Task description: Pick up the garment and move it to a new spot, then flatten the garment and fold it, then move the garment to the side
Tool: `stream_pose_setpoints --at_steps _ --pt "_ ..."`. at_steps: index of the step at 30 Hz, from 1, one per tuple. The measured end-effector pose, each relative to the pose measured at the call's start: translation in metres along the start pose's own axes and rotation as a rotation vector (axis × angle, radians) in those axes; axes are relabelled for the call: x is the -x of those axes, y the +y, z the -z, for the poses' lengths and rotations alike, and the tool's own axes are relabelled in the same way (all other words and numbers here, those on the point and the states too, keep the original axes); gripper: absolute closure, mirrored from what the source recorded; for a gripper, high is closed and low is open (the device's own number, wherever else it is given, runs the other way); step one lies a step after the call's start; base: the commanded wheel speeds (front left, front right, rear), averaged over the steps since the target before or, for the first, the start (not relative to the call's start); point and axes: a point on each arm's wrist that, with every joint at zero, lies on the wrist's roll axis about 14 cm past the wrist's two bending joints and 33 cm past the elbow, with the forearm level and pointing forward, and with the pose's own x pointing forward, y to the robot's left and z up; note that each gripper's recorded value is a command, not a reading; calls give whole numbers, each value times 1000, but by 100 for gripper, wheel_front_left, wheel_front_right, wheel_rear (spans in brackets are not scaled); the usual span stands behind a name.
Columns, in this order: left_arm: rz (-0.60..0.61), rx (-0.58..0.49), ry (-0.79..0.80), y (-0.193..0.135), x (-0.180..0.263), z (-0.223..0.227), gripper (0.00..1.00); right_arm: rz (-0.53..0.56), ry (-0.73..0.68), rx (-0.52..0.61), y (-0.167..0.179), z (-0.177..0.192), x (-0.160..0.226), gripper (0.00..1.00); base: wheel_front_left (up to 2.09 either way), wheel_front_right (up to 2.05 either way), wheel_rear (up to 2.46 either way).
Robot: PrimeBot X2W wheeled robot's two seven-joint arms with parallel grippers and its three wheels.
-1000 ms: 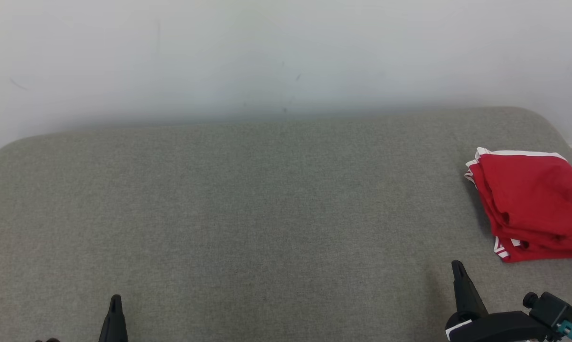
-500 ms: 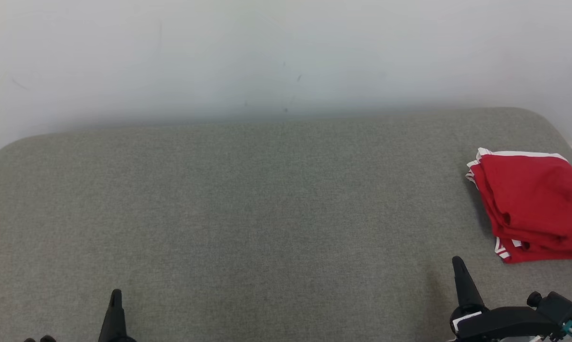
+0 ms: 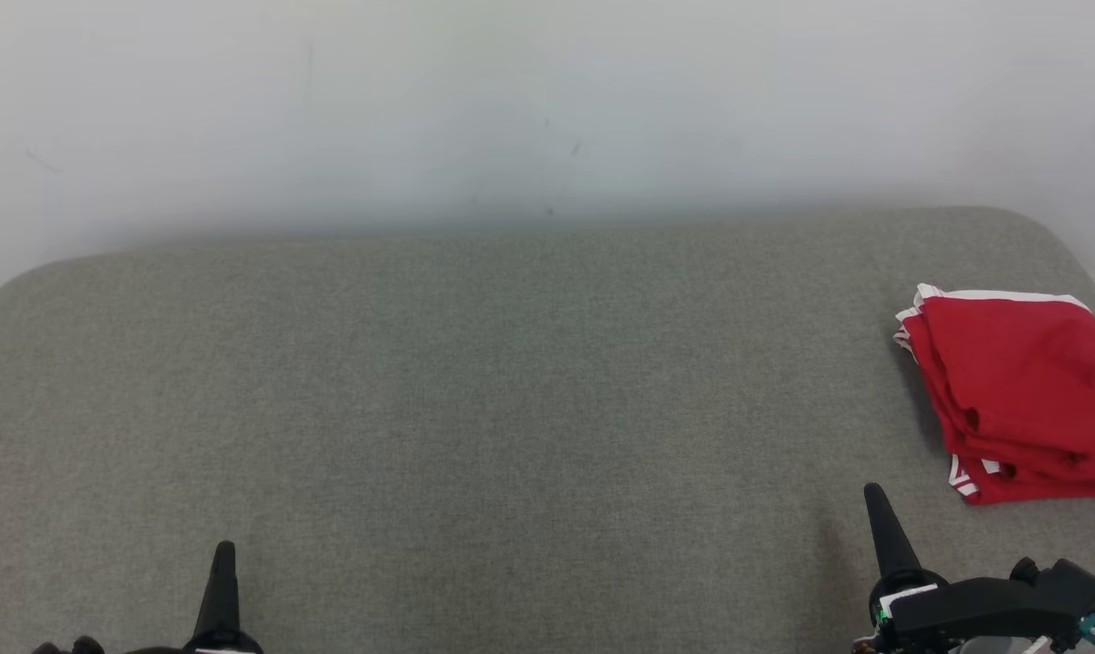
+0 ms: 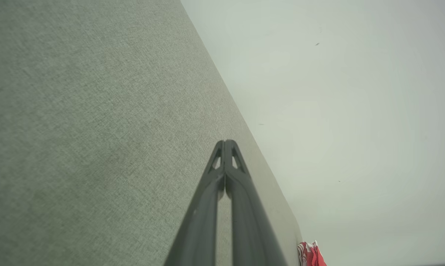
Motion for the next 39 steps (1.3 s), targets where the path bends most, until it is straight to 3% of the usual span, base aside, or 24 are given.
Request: stream_pose_setpoints --at_steps 39 --pt "68 338 14 -16 -9 -7 100 -47 7 -351 14 -2 -9 100 0 0 0"
